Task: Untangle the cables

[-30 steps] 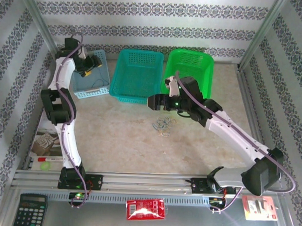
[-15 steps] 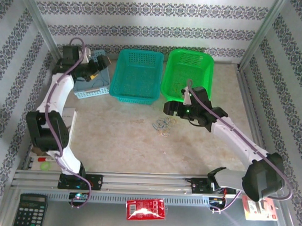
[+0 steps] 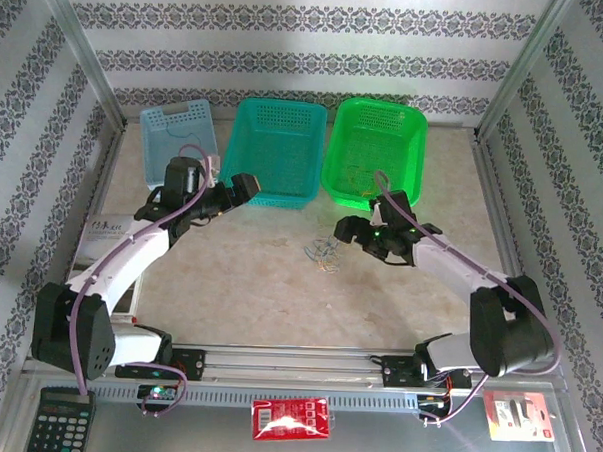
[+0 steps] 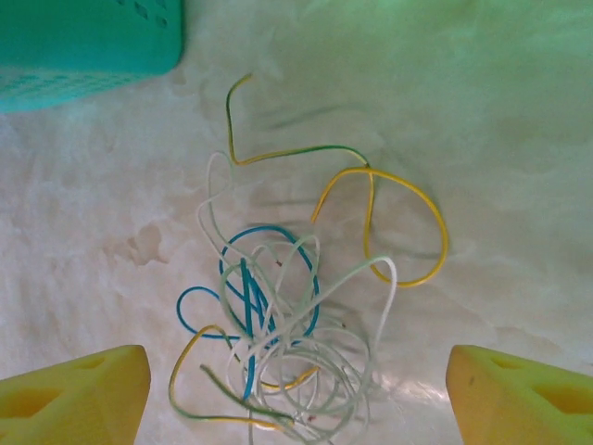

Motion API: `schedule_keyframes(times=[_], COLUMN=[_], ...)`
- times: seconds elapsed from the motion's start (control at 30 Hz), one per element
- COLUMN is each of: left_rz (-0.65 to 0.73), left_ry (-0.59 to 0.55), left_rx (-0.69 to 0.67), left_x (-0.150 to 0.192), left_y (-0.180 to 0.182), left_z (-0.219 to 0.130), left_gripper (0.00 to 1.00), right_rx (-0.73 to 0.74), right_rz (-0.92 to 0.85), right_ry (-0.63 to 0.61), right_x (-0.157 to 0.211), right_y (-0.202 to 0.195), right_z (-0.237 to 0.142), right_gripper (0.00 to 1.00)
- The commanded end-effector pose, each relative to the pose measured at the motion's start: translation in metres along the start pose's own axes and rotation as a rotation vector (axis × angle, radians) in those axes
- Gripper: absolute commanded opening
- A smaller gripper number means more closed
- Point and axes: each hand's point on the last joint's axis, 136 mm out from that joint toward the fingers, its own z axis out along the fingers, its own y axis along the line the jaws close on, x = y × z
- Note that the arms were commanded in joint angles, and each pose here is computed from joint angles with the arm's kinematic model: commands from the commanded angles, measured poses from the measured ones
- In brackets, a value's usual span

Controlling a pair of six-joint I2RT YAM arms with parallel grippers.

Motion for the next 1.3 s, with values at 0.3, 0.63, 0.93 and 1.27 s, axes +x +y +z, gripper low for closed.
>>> schedule_keyframes(times=[0.3, 0.63, 0.93, 1.27], left_rz=[0.000, -0.008, -0.014, -0.006], left_ry=[-0.098, -0.078, -0.068, -0.036], left_rx=[0.025, 0.047, 0.081, 0.107], left_x=[-0.015, -0.011, -0.010, -0.001], left_y=[-0.009, -0.009, -0.018, -0.030], left_z=[-0.001, 0.004, 0.006, 0.020], left_gripper=[1.00, 1.00, 1.00, 1.00], right_rx=[-0.226, -0.154, 0.114, 0.223], right_rz=[-0.200, -0.204, -0.052, -0.027], right_ry=[0.065, -0.057, -0.105, -0.026], right_x=[0.010, -0.005, -0.016, -0.005], right_y=[0.134, 0.114, 0.004, -0.037], right_z=[0.017, -0.034, -0.038, -0.006], right_gripper=[0.79, 0.78, 0.72, 0.52])
